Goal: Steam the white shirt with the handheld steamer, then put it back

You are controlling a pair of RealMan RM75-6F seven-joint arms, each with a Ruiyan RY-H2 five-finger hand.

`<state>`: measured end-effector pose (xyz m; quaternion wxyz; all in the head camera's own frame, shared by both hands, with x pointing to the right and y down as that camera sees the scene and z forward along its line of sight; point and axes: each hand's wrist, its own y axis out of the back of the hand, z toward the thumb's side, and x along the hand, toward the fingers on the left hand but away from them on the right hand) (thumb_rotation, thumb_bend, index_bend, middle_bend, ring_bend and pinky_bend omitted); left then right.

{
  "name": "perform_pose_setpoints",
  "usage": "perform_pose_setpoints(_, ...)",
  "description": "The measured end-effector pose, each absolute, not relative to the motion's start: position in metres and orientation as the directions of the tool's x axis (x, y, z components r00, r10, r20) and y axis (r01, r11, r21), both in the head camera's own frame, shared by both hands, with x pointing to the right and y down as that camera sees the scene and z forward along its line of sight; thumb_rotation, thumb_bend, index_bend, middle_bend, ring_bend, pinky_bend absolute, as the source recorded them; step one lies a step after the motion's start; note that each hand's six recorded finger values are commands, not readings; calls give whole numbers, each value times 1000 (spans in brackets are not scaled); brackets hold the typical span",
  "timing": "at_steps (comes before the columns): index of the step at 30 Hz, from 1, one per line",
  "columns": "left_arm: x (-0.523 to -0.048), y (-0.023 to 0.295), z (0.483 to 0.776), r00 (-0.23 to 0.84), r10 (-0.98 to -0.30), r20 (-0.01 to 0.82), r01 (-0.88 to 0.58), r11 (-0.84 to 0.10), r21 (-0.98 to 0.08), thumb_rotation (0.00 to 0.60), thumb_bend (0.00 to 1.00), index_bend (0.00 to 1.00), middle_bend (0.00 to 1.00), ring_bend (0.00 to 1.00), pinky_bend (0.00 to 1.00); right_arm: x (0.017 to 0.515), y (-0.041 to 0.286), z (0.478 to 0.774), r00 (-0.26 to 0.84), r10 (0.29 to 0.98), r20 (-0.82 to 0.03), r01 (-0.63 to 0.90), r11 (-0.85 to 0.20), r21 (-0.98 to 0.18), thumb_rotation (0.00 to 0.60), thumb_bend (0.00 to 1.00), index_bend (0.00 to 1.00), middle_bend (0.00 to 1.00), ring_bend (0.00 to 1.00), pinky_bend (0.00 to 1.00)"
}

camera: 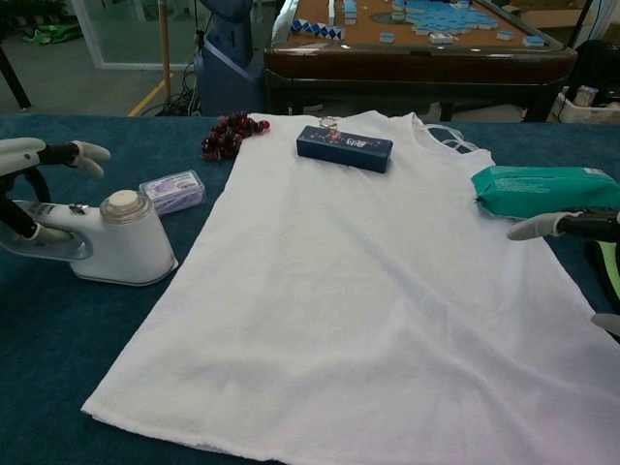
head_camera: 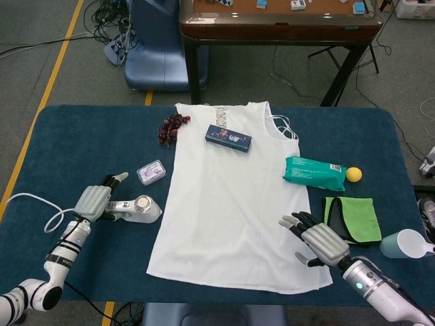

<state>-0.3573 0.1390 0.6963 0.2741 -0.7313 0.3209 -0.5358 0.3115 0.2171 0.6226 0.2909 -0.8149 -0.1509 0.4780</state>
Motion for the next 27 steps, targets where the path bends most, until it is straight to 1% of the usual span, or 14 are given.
perform_pose_setpoints(3,-365,142,687,203,-763,614,-186,-646,-741,600,173,52,129,79,327,316,211,619,486,548,-681,-17,-773,-634,600,412,1,88,0,0)
perform_pose_setpoints(6,-377,144,674,174,-778,604,-203,-629,-751,600,173,53,129,79,327,322,204,614,469,576,-670,-3,-757,-653,600,412,1,88,0,0)
perform_pose_setpoints(9,-389,146,661,146,-800,582,-215,-600,-771,600,173,56,129,79,327,328,198,610,451,603,-658,8,-741,-672,600,412,1,88,0,0)
perform_pose_setpoints(14,-408,151,637,95,-855,510,-219,-518,-827,600,174,65,129,79,325,342,191,603,409,654,-636,32,-707,-706,600,405,1,97,0,0)
perform_pose_setpoints(17,-422,158,622,59,-888,455,-207,-457,-865,600,174,78,129,82,321,353,188,599,375,688,-621,46,-683,-729,600,304,1,106,0,0)
perform_pose_setpoints(19,-432,165,611,34,-907,419,-197,-417,-887,600,174,89,130,86,319,361,187,595,352,714,-605,58,-662,-748,600,218,1,117,0,0)
perform_pose_setpoints(21,-440,173,603,15,-919,393,-189,-389,-902,600,174,94,131,88,318,370,187,590,326,742,-586,70,-637,-768,600,173,1,121,0,0)
perform_pose_setpoints(24,-451,188,592,-7,-933,360,-179,-353,-918,600,173,105,131,89,317,381,189,582,290,778,-557,72,-598,-798,600,159,1,126,0,0)
perform_pose_setpoints(27,-456,202,582,-19,-943,333,-175,-325,-929,600,173,110,131,89,316,390,195,575,261,800,-540,64,-573,-817,600,158,1,129,0,0)
